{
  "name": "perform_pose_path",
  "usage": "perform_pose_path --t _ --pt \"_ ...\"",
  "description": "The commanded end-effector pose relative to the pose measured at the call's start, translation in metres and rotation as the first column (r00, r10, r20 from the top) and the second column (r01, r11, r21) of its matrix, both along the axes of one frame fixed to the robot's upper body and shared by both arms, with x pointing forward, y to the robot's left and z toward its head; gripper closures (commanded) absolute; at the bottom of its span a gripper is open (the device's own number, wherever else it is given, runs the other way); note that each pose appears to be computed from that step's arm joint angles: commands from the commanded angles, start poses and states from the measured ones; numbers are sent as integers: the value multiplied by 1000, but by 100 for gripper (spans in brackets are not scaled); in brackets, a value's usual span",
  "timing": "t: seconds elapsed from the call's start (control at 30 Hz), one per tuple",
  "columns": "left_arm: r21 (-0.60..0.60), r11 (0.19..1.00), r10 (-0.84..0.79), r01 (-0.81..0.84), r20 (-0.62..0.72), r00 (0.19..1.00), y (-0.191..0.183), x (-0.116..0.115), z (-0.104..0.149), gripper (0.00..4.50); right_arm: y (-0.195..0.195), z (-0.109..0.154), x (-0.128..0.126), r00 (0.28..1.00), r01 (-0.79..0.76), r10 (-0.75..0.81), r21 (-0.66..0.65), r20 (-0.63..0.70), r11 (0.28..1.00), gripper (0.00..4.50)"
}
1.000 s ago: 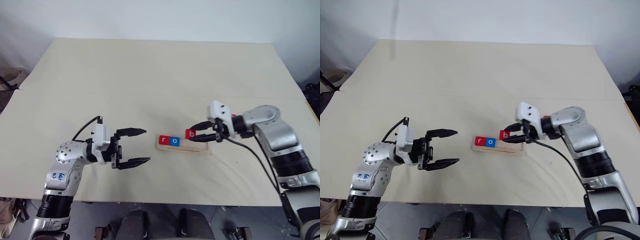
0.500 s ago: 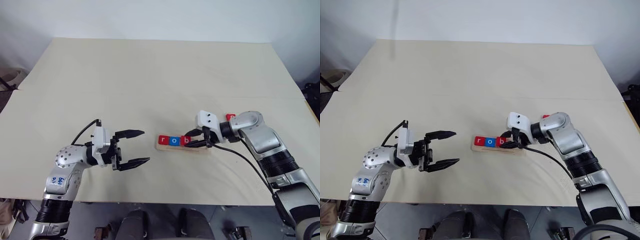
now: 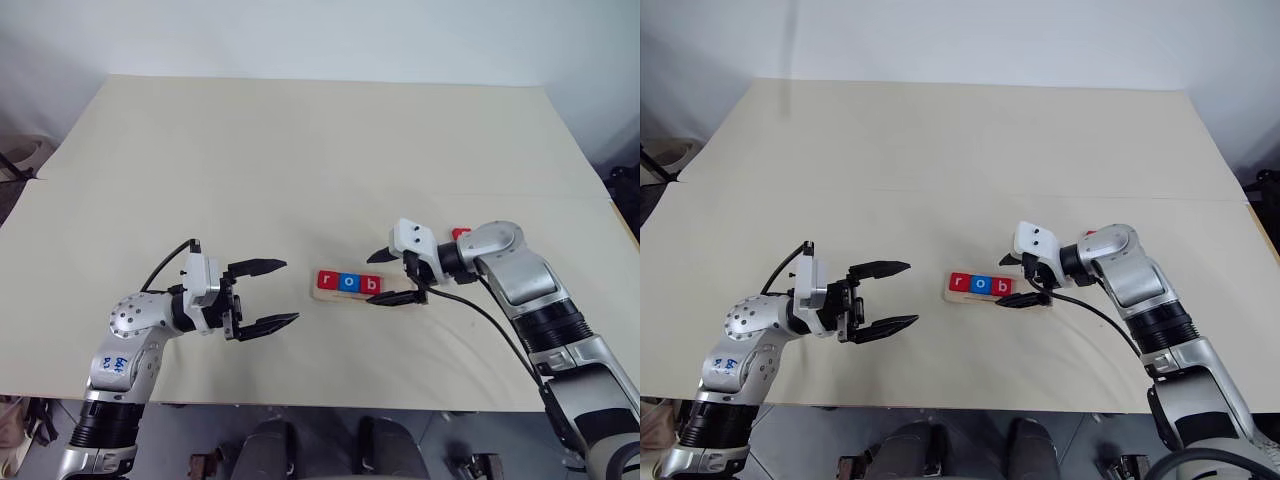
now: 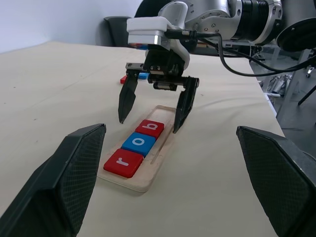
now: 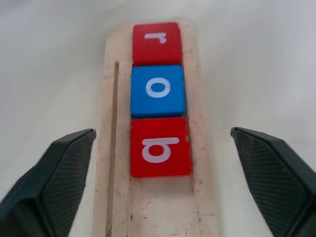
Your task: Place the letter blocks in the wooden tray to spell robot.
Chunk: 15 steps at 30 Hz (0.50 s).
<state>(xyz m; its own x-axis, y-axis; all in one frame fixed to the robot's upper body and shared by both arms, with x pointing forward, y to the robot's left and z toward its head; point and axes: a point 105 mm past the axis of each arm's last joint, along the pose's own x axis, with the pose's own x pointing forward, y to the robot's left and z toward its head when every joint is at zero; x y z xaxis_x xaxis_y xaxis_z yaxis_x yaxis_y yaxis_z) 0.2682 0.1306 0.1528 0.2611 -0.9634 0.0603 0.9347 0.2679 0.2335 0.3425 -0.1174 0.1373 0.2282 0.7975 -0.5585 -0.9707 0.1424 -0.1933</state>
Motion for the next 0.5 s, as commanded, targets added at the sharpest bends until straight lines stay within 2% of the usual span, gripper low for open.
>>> perform_pose_path --t 0.03,0.07,0.27,0.43,0.5 --pt "-1 1000 -12 12 54 998 -1 -3 10 0 -17 18 3 997 31 -31 9 65 999 45" --pt "-1 1000 -13 13 53 998 -1 -2 10 0 -20 17 1 998 31 -31 3 57 1000 62" --pt "-1 1000 -18 18 52 998 -2 -1 10 0 -27 10 -9 999 11 -10 -29 37 1000 273" --pt "-1 1000 -19 19 51 999 -2 -1 10 0 -23 2 -6 999 11 -9 -42 51 999 442" --pt "0 1000 -18 18 51 999 -2 -1 10 0 -21 0 -5 999 11 -9 -44 52 999 448"
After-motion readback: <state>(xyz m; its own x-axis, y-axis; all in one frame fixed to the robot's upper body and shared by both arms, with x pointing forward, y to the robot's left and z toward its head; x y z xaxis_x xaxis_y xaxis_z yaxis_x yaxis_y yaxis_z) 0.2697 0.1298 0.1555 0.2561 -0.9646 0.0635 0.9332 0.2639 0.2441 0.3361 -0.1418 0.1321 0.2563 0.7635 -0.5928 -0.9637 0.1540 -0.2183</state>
